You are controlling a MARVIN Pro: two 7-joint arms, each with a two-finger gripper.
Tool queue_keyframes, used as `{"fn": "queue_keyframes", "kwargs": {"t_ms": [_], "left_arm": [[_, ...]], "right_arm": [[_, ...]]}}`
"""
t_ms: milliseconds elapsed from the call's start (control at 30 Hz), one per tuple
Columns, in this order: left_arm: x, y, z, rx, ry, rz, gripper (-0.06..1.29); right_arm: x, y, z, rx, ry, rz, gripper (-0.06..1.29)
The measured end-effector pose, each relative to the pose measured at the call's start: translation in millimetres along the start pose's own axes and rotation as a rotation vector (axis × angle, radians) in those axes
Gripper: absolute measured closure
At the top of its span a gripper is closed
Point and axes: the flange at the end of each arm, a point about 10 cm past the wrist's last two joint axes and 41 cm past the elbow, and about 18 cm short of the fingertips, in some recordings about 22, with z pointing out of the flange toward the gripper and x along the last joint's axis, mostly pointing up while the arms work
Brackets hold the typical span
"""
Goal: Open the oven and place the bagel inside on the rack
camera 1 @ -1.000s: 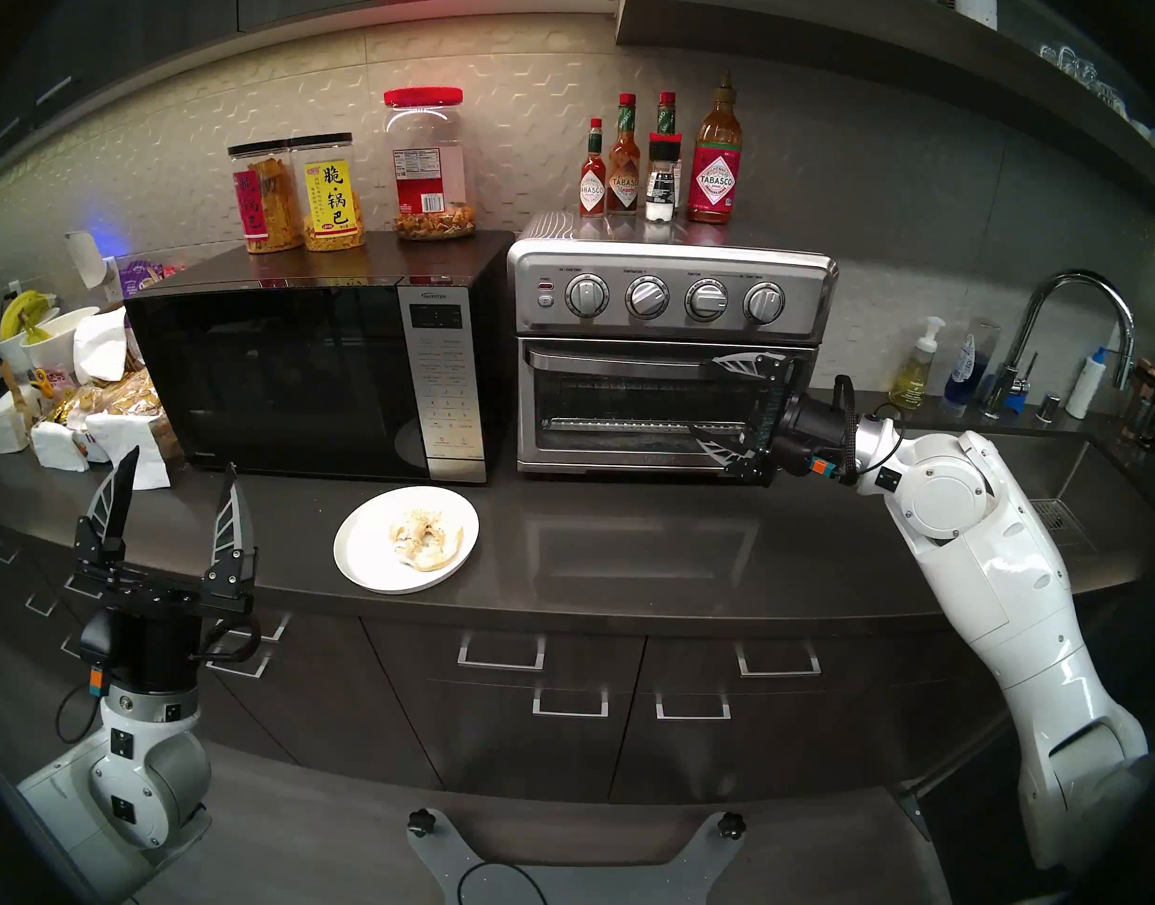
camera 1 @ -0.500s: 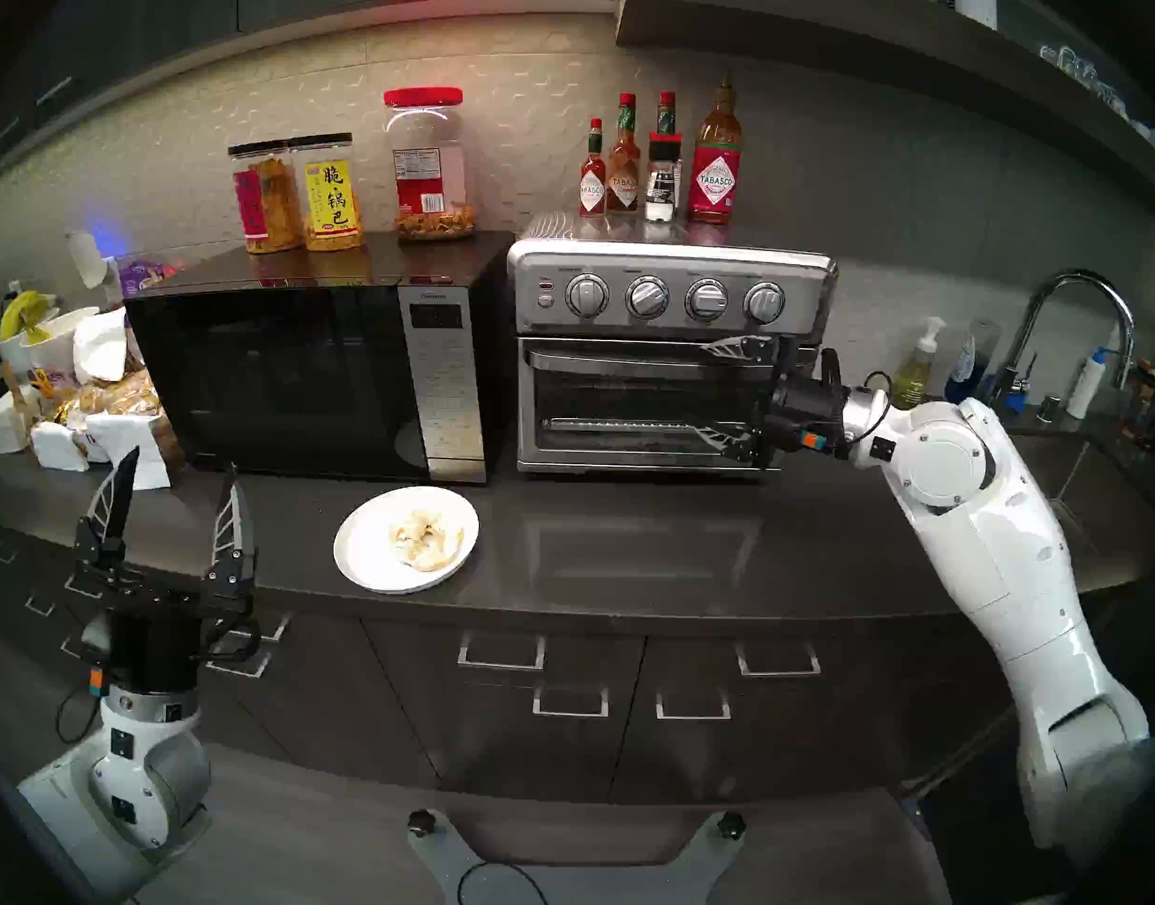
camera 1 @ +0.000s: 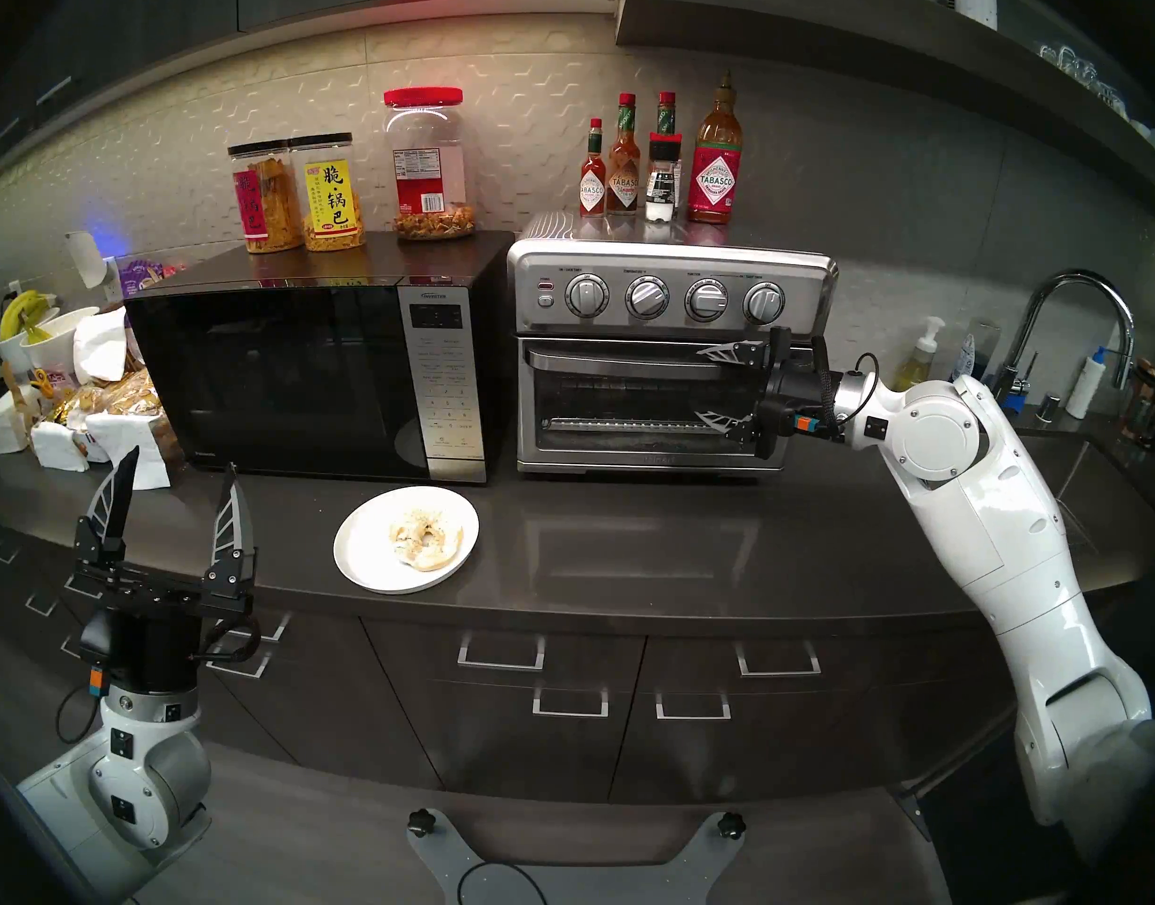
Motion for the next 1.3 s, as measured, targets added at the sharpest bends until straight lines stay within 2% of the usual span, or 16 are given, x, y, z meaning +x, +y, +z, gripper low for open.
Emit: {"fn": "queue_keyframes", "kwargs": {"t_ms": [33,100,133,167,267,300,333,367,600,1300], "left_arm": [[0.0,0.0,0.0,0.000,0.000,0.000,-0.02],[0.0,0.0,0.0,0.000,0.000,0.000,-0.02],[0.0,0.0,0.0,0.000,0.000,0.000,-0.02],[0.0,0.0,0.0,0.000,0.000,0.000,-0.02],[0.0,0.0,0.0,0.000,0.000,0.000,-0.02],[0.0,0.0,0.0,0.000,0.000,0.000,-0.02],[0.0,0.0,0.0,0.000,0.000,0.000,-0.02],[0.0,0.0,0.0,0.000,0.000,0.000,-0.02],[0.0,0.1,-0.1,0.000,0.000,0.000,-0.02],[-0.2,0.1,-0.2,0.000,-0.001,0.000,-0.02]], "right_arm": [[-0.2,3.2,0.3,-0.011,0.000,-0.002,0.48],[0.0,9.2,0.2,-0.032,0.001,-0.008,0.37],[0.0,10.5,0.2,-0.034,0.002,-0.010,0.38],[-0.1,10.1,0.2,-0.034,0.003,-0.011,0.39],[0.1,8.8,-0.8,-0.042,0.008,-0.012,0.70],[0.5,8.3,-1.3,-0.044,0.011,-0.014,0.73],[1.6,7.1,-2.5,-0.049,0.016,-0.015,0.93],[3.0,5.7,-4.0,-0.053,0.022,-0.016,0.99],[15.6,-13.8,-18.1,-0.079,0.081,-0.011,0.99],[42.0,-64.4,-40.4,-0.120,0.180,0.018,1.00]]}}
